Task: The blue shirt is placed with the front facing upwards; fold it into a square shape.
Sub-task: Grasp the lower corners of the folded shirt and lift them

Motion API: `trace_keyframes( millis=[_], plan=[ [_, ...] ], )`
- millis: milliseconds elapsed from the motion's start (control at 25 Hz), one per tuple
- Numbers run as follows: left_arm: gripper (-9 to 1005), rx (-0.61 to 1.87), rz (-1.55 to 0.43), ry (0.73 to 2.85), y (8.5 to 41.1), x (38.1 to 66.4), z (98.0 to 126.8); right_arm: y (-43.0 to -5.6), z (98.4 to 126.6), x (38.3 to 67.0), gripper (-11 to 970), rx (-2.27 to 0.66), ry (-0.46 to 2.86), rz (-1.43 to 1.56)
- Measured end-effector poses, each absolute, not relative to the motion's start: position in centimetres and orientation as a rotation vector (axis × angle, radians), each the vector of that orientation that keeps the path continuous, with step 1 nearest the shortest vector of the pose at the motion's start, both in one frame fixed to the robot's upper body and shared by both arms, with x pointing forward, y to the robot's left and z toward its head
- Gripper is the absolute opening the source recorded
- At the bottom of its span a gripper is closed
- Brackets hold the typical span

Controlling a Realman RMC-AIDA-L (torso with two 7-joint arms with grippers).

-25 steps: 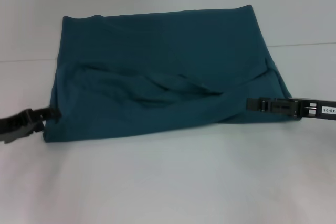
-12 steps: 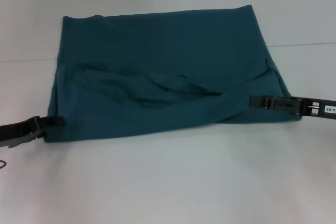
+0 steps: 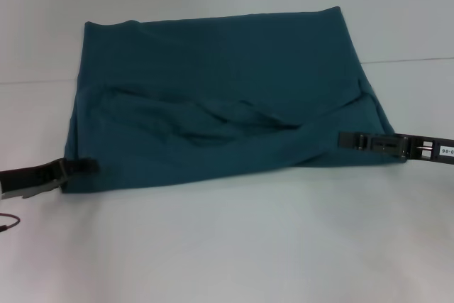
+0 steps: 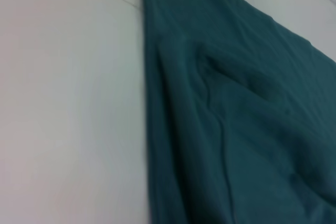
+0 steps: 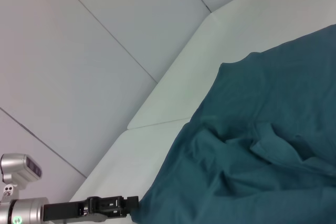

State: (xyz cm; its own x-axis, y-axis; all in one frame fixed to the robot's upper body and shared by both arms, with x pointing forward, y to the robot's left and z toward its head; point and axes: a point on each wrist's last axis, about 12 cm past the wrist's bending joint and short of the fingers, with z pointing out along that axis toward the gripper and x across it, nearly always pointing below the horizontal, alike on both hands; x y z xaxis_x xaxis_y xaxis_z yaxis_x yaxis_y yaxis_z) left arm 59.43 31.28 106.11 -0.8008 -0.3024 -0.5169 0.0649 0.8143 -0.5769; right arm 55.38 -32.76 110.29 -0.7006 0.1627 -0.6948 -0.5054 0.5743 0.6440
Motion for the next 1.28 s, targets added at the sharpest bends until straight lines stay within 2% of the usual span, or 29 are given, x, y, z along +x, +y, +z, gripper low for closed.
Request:
trace_keyframes(
  millis=[360,600,1040,1280],
  plan=[
    [677,-0.145,-0.795,2.383,29.9,60.4,106.5,-32.8,110.3,55.3,888,-0.271,2.060,1.154],
    [658,-0.178,-0.718,2.473,29.8,61.2,106.4,-32.9,110.4,55.3,887,-0.263,2.051,1.160],
    [220,-0.171,-0.747,2.470,29.9,60.9,106.7,-33.0,110.5,55.3,886,-0.256,2.044,1.163],
    [77,-0.161,-0.855,2.433,30.0,60.8,107.7,-33.0,110.5,55.2,886,-0.257,2.043,1.167]
  ],
)
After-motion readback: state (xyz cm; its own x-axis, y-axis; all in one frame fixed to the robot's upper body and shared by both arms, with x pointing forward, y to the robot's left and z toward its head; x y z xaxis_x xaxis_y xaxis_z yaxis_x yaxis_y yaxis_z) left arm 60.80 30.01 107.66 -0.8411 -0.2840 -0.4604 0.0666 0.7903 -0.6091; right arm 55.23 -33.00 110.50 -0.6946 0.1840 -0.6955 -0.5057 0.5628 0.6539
